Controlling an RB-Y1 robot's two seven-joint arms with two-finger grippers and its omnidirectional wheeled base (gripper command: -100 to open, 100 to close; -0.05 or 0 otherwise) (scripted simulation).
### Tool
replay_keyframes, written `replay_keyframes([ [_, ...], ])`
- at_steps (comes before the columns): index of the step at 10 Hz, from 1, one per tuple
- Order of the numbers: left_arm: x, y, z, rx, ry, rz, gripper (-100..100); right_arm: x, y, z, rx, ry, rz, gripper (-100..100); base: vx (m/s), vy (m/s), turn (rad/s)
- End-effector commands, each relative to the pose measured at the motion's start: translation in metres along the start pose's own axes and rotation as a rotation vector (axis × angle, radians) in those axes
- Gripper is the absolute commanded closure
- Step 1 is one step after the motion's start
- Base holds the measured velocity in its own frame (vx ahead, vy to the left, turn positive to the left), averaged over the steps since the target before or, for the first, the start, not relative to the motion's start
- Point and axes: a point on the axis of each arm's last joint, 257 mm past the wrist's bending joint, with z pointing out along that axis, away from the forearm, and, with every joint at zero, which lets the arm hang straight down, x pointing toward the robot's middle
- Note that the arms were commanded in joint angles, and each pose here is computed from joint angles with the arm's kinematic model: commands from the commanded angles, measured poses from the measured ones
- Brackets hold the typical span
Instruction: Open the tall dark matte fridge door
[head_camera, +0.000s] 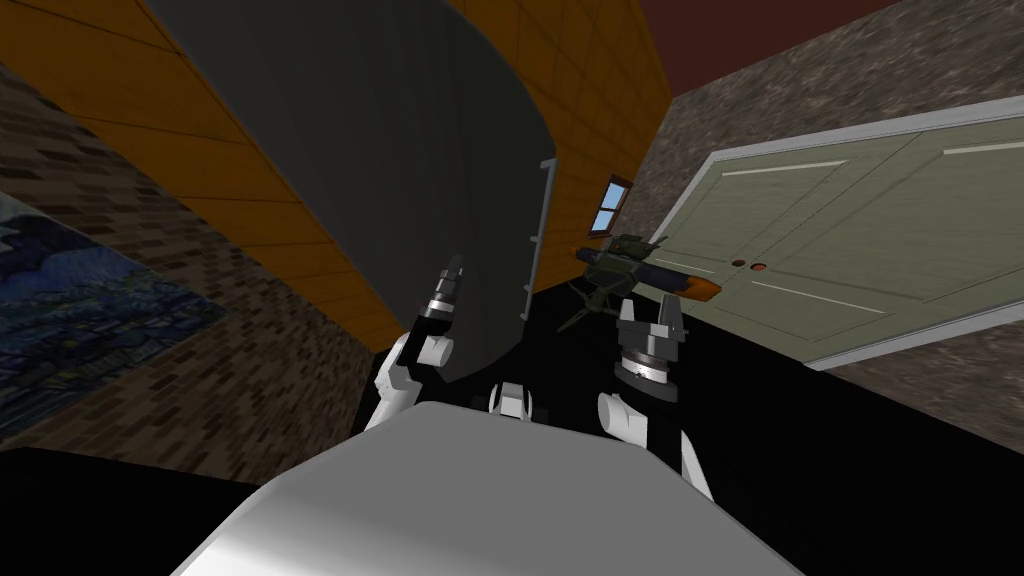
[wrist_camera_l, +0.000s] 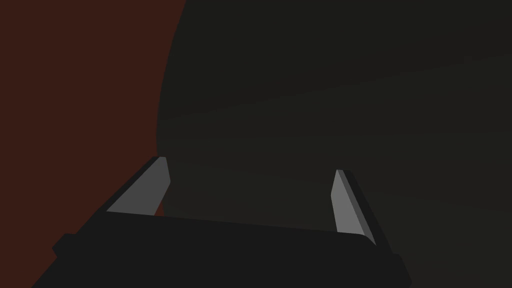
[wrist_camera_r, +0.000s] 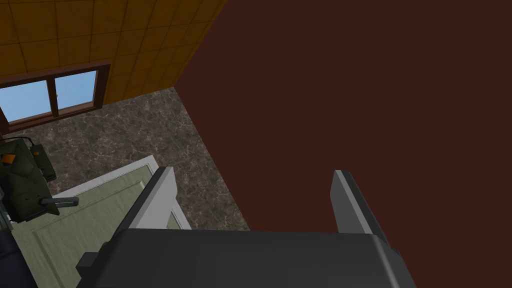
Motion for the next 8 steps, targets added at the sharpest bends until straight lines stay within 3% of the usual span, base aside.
replay_keyframes([
  [1,0.003,0.003,0.011,-0.026,0.011,0.03,-100,0.0,0.0,0.0,0.0,0.0,0.0,0,0.041,-0.041,-0.05],
  [8,0.008,0.01,0.041,-0.096,0.04,0.106,-100,0.0,0.0,0.0,0.0,0.0,0.0,0,0.044,-0.043,-0.042],
])
